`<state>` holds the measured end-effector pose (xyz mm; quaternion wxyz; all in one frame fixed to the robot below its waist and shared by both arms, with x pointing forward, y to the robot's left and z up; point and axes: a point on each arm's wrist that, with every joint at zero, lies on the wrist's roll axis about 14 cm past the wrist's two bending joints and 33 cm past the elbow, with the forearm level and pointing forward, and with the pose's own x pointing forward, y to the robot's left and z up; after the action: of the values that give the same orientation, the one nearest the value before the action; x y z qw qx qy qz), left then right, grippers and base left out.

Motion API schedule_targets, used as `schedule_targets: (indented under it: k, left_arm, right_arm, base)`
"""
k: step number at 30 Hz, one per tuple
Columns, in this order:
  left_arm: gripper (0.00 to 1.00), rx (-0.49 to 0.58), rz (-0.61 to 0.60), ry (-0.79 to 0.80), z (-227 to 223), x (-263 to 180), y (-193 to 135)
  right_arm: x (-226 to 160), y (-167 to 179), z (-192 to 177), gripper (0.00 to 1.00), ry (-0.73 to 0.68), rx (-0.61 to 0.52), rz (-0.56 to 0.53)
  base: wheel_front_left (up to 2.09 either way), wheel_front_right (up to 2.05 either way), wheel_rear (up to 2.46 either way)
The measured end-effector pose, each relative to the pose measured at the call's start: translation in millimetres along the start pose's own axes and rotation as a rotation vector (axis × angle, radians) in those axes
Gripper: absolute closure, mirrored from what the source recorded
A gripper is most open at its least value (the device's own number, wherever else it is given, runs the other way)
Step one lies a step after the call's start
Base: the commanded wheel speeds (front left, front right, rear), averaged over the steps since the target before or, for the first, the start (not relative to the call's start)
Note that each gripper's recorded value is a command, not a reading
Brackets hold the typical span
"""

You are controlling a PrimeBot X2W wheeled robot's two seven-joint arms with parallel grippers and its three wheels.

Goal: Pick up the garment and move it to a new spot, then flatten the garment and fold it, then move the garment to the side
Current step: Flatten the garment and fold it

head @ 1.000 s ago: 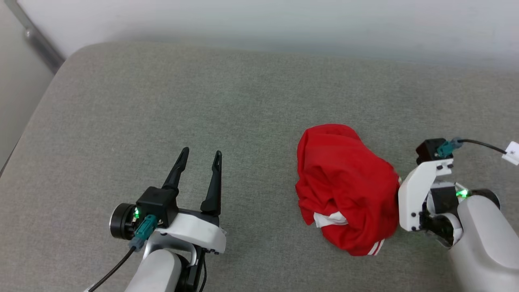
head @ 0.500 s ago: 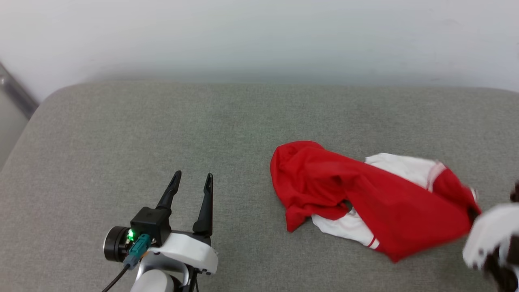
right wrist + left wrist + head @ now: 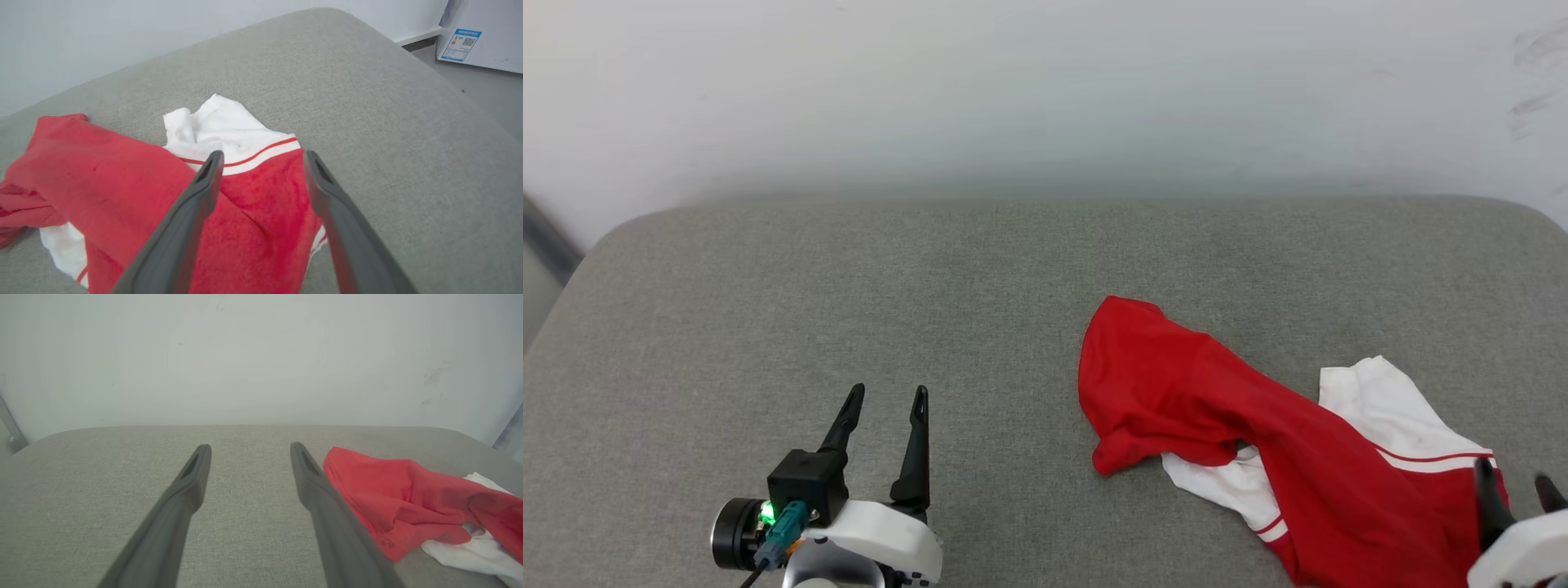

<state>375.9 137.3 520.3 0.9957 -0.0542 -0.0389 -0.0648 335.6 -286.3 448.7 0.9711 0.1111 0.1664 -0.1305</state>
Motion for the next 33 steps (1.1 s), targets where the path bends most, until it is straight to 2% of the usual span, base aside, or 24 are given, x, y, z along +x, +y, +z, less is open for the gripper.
schedule_targets:
  k: [2,5,8,13,18,23,24,25,26,29,33]
  left_arm:
    - [0.00,-0.002,0.003,-0.001,1.0,-1.0,0.2]
    - [0.00,-0.001,0.004,0.008,-0.3,-3.7,0.2]
    - [0.00,0.001,0.003,0.008,0.2,-2.8,0.5]
    - [0.00,-0.003,-0.011,0.019,-3.2,3.2,-3.7]
    - [0.00,-0.016,-0.033,0.020,-6.6,15.8,-9.7]
    - [0.00,-0.012,-0.024,0.025,-12.1,26.8,-3.1]
    - [0.00,-0.009,-0.012,0.036,-17.6,29.9,2.8]
    - [0.00,-0.008,-0.005,0.041,-19.7,30.4,5.4]
    - [0.00,-0.006,0.002,0.044,-21.5,30.2,7.9]
    - [0.00,-0.001,0.013,0.059,-27.5,29.8,12.1]
    - [0.00,0.004,0.013,0.053,-27.4,34.5,13.0]
  right_arm:
    - [0.0,13.2,13.8,0.00,-0.061,-0.015,0.037]
    - [-0.4,41.2,16.2,0.00,-0.062,-0.049,0.116]
    - [1.8,82.8,7.1,0.00,0.022,-0.113,0.227]
    - [8.4,145.9,1.5,0.00,0.175,-0.300,0.426]
    - [21.1,178.4,-12.6,0.00,0.326,-0.488,0.543]
    - [40.4,186.1,-37.2,0.00,0.473,-0.619,0.578]
    - [50.7,186.5,-52.6,0.00,0.542,-0.660,0.584]
    - [53.7,187.8,-56.7,0.55,0.559,-0.660,0.588]
    - [56.8,188.2,-58.6,1.00,0.566,-0.670,0.587]
    - [71.8,191.9,-47.2,1.00,0.518,-0.654,0.579]
    - [93.5,198.4,-10.6,1.00,0.379,-0.578,0.556]
  base:
    - [0.00,0.00,0.00]
    - [0.00,0.00,0.00]
    - [0.00,0.00,0.00]
    - [0.00,0.00,0.00]
    - [0.00,0.00,0.00]
    - [0.00,0.00,0.00]
    - [0.00,0.00,0.00]
    - [0.00,0.00,0.00]
    - [0.00,0.00,0.00]
    - [0.00,0.00,0.00]
    - [0.00,0.00,0.00]
